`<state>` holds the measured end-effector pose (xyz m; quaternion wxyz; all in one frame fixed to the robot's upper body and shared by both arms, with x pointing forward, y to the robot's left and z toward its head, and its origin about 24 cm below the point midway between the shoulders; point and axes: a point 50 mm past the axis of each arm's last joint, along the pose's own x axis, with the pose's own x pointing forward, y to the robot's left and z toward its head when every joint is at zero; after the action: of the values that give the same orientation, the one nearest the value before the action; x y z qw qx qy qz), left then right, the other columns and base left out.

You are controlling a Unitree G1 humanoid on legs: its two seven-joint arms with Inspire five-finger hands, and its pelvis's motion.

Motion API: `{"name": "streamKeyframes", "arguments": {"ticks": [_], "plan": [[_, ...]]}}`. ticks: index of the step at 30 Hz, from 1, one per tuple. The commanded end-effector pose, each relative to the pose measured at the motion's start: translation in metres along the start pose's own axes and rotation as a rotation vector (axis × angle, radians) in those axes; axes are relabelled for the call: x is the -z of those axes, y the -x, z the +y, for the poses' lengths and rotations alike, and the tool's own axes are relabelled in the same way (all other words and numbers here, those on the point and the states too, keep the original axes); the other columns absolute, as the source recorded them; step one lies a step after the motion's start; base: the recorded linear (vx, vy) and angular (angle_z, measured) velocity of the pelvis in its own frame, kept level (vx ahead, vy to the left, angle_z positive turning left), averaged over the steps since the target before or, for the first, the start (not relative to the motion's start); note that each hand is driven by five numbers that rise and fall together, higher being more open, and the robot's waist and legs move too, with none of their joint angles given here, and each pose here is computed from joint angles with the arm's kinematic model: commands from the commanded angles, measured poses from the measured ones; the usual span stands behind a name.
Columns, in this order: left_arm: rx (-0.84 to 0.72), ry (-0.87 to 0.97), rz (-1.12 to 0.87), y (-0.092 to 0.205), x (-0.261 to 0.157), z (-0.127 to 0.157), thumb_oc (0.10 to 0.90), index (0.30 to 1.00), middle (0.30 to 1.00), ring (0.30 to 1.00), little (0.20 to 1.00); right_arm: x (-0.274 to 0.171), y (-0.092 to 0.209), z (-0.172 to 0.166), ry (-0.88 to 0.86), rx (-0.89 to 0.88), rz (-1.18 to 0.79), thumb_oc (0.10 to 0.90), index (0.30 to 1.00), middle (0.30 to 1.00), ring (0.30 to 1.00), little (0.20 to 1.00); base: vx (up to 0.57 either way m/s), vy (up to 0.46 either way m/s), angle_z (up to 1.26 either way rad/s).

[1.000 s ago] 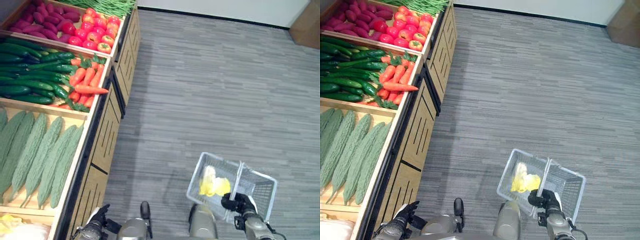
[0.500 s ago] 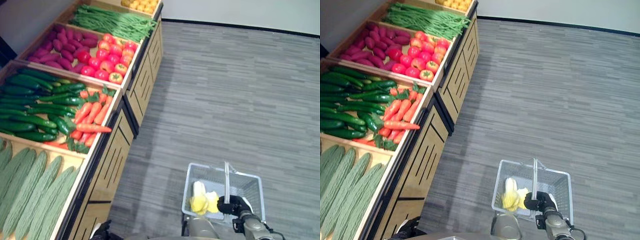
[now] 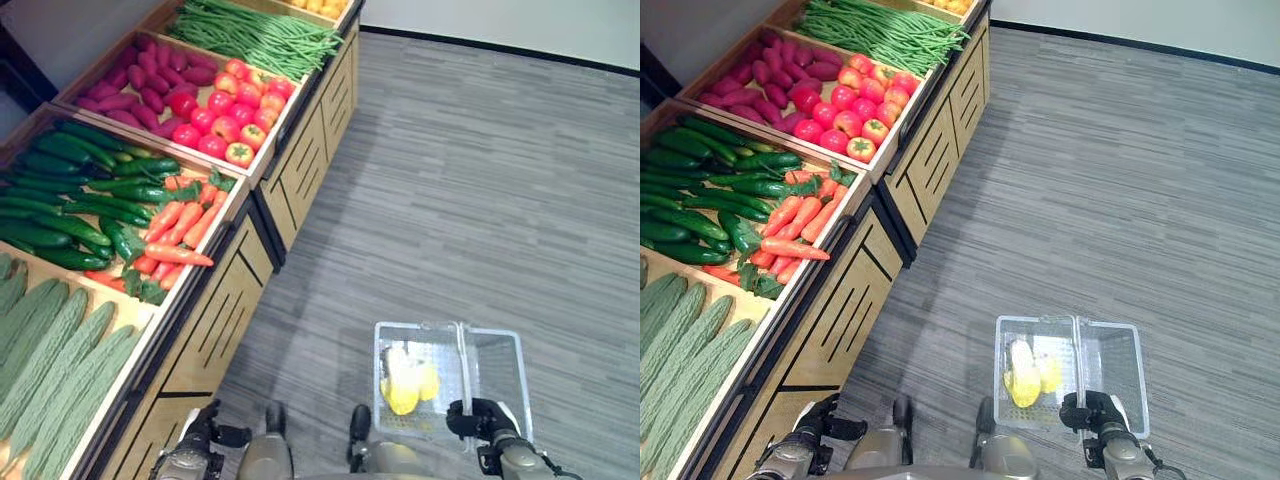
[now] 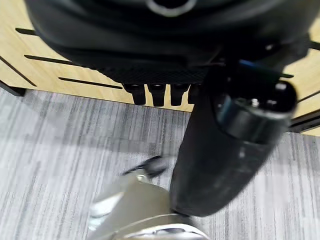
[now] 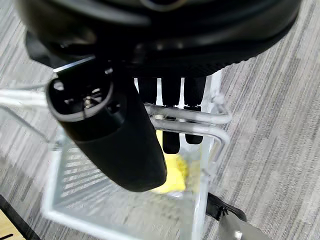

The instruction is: Get the vegetables into the basket

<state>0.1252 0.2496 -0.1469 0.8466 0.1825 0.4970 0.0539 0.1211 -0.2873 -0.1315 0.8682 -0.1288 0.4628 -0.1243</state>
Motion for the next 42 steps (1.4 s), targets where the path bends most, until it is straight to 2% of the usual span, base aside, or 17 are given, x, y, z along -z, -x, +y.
{"name": "streamKeyframes", "arguments": {"ticks": [1,6,13,17,25,33,42], "plan": [[0.036,-0.058,0.028,0.004,0.013,-0.012,0.900,1.000,1.000,1.000,1.000,-0.001,0.004,-0.030,-0.004,0.088,-0.056,0.400,0.300,0.300,0.300,0.300,0.32,0.181,-0.38],[0.021,-0.066,0.039,0.005,0.018,-0.006,0.900,1.000,1.000,1.000,1.000,0.002,0.004,-0.016,0.004,0.050,-0.041,0.400,0.300,0.300,0.300,0.300,0.24,0.229,-0.40],[-0.010,-0.048,0.004,0.001,0.004,0.003,0.900,1.000,1.000,1.000,1.000,-0.031,-0.004,0.007,0.018,-0.016,-0.134,0.400,0.300,0.300,0.300,0.300,0.09,0.156,-0.12],[-0.014,-0.056,-0.012,0.000,0.000,0.007,0.900,1.000,1.000,1.000,1.000,-0.040,-0.005,0.010,0.002,-0.025,-0.162,0.400,0.300,0.300,0.300,0.300,0.08,0.139,-0.02],[-0.017,-0.070,0.011,0.001,0.005,0.009,0.900,1.000,1.000,1.000,1.000,-0.038,-0.005,0.006,-0.023,-0.002,-0.159,0.400,0.300,0.300,0.300,0.300,0.17,-0.060,0.41],[0.011,-0.033,0.081,0.007,0.027,-0.002,0.900,1.000,1.000,1.000,1.000,-0.025,-0.002,-0.006,-0.011,0.009,-0.124,0.400,0.300,0.300,0.300,0.300,0.29,-0.294,0.61],[0.033,-0.025,0.054,0.004,0.015,-0.011,0.900,1.000,1.000,1.000,1.000,-0.032,-0.003,-0.029,0.005,0.067,-0.140,0.400,0.300,0.300,0.300,0.300,0.08,-0.228,0.43]]}}
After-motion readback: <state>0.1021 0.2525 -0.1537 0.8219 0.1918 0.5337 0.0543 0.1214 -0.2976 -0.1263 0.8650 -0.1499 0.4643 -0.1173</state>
